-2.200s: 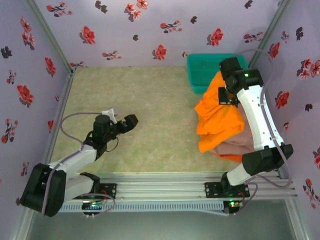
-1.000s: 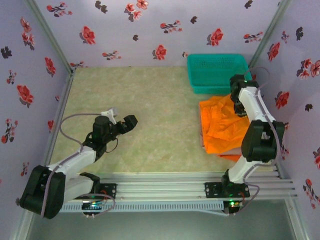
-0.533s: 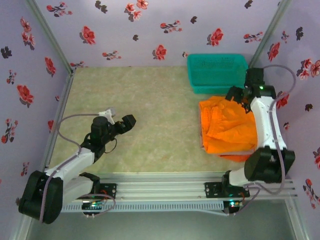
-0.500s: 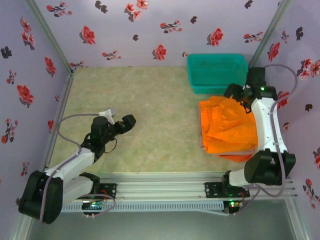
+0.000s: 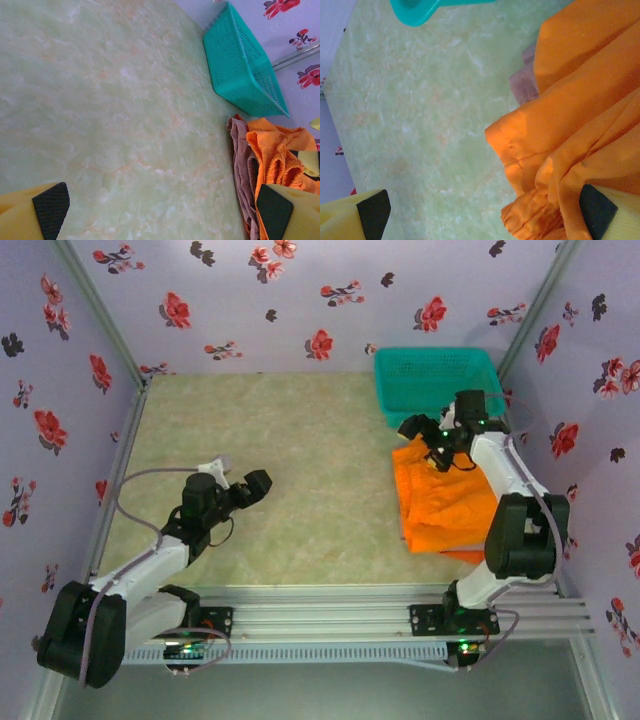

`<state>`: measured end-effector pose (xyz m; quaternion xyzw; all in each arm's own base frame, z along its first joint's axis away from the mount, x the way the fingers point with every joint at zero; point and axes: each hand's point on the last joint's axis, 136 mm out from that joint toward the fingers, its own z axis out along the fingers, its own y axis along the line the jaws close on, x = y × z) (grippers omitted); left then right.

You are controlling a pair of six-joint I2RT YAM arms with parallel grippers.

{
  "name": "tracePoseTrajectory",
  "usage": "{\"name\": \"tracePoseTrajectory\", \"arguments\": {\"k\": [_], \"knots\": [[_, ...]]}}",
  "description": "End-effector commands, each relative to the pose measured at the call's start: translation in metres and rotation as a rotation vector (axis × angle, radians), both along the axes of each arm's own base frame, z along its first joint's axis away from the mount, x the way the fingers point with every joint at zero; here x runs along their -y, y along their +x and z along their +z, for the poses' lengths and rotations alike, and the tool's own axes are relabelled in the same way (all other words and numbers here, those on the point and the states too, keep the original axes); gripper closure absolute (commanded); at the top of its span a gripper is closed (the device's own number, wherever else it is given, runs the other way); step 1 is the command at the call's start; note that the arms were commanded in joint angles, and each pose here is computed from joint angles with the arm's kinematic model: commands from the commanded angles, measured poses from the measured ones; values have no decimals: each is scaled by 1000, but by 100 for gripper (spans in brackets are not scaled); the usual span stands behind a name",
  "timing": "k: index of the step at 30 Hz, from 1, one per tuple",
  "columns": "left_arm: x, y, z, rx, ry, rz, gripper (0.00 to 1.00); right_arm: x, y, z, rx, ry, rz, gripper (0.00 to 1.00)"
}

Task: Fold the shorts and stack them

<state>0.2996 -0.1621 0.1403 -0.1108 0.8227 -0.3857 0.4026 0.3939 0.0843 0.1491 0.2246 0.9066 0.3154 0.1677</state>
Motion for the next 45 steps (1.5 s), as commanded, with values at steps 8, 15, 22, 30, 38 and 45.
{"name": "tracePoseTrajectory", "arguments": {"k": [8,15,22,30,38,45], "knots": [[-10,4,9,40,71,25,0,40,20,-80,-114,-1,-111,1],[-24,6,17,67,151,73,1,39,18,-82,-91,57,-96,1],[-100,9,68,242,496,381,0,39,9,37,331,-193,-77,1],[-159,15,73,409,872,632,1,76,-32,78,812,-549,-237,1],[-193,33,24,373,958,733,1,117,-44,-10,687,-841,-278,1],[-201,47,-10,361,984,727,0,111,-24,-32,721,-849,-237,1]]}}
